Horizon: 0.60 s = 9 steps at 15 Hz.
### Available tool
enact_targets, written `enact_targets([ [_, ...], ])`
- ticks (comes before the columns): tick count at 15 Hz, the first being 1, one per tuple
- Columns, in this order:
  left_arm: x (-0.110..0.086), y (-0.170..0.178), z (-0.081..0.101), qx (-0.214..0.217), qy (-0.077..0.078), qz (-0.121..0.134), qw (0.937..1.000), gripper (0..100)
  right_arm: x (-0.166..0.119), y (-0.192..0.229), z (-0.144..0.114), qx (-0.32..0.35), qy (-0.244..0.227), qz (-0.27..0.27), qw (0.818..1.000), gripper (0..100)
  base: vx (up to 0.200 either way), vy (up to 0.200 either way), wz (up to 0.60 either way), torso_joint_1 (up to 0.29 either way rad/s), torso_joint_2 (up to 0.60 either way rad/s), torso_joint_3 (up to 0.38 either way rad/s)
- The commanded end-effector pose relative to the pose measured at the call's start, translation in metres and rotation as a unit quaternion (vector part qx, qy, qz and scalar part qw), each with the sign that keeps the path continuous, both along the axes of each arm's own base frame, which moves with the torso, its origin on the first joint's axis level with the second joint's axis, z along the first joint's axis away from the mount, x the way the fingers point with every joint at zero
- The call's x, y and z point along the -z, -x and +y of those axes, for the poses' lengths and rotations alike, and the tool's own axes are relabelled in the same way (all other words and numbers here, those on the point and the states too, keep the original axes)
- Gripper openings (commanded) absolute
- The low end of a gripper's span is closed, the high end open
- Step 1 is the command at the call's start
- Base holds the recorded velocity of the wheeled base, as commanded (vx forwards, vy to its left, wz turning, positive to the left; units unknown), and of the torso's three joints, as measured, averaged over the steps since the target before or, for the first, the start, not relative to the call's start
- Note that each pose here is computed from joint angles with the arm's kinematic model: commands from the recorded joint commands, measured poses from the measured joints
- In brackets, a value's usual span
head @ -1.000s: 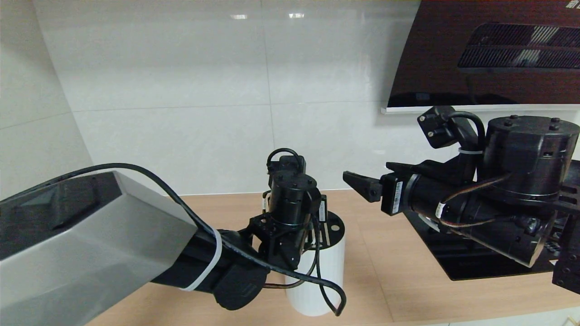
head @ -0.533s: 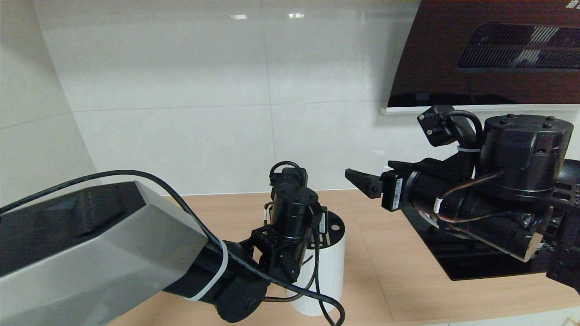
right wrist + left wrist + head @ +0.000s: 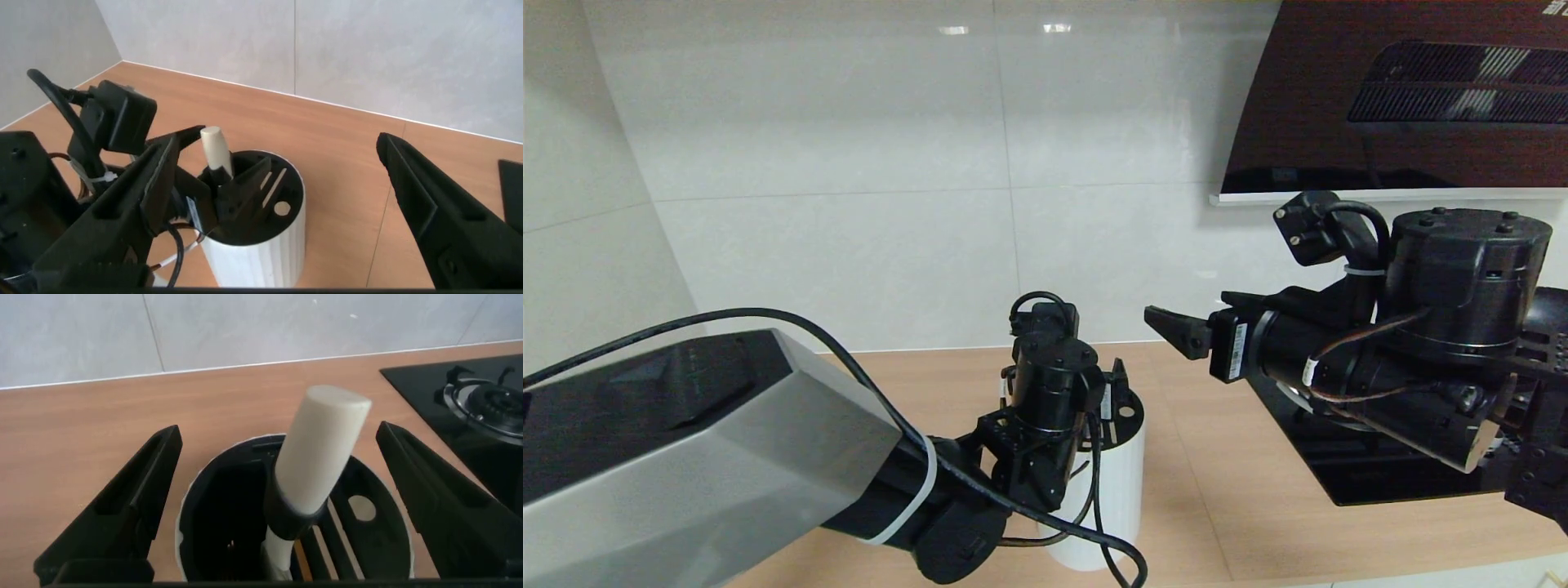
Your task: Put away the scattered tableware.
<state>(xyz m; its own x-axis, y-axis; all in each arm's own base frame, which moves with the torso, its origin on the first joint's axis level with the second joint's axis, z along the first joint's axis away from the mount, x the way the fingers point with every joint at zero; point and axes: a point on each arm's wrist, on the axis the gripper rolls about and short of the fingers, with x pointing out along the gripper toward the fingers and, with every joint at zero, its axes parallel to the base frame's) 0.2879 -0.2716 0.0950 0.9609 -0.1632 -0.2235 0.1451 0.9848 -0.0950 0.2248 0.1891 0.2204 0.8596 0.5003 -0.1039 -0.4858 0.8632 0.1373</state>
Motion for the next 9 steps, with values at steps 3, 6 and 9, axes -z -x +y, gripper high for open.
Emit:
enact_targets([
  [3,-0.013,0.011,0.001,0.008,0.009,-0.010,0.9999,100,0.001,-0.001,0.001,0.000,0.002,0.002,1.000,100,0.000,0.000,0.00,0.000,0.00,0.000],
  [6,-0.062,0.034,0.022,0.022,0.049,-0.050,0.9973,100,0.001,-0.001,0.001,0.000,0.000,0.001,1.000,100,0.000,0.000,0.00,0.000,0.00,0.000],
  [9,-0.096,0.059,0.051,0.046,0.050,-0.083,0.9943,100,-0.002,-0.002,-0.002,0.005,-0.003,-0.003,1.000,100,0.000,0.000,0.00,0.000,0.00,0.000],
])
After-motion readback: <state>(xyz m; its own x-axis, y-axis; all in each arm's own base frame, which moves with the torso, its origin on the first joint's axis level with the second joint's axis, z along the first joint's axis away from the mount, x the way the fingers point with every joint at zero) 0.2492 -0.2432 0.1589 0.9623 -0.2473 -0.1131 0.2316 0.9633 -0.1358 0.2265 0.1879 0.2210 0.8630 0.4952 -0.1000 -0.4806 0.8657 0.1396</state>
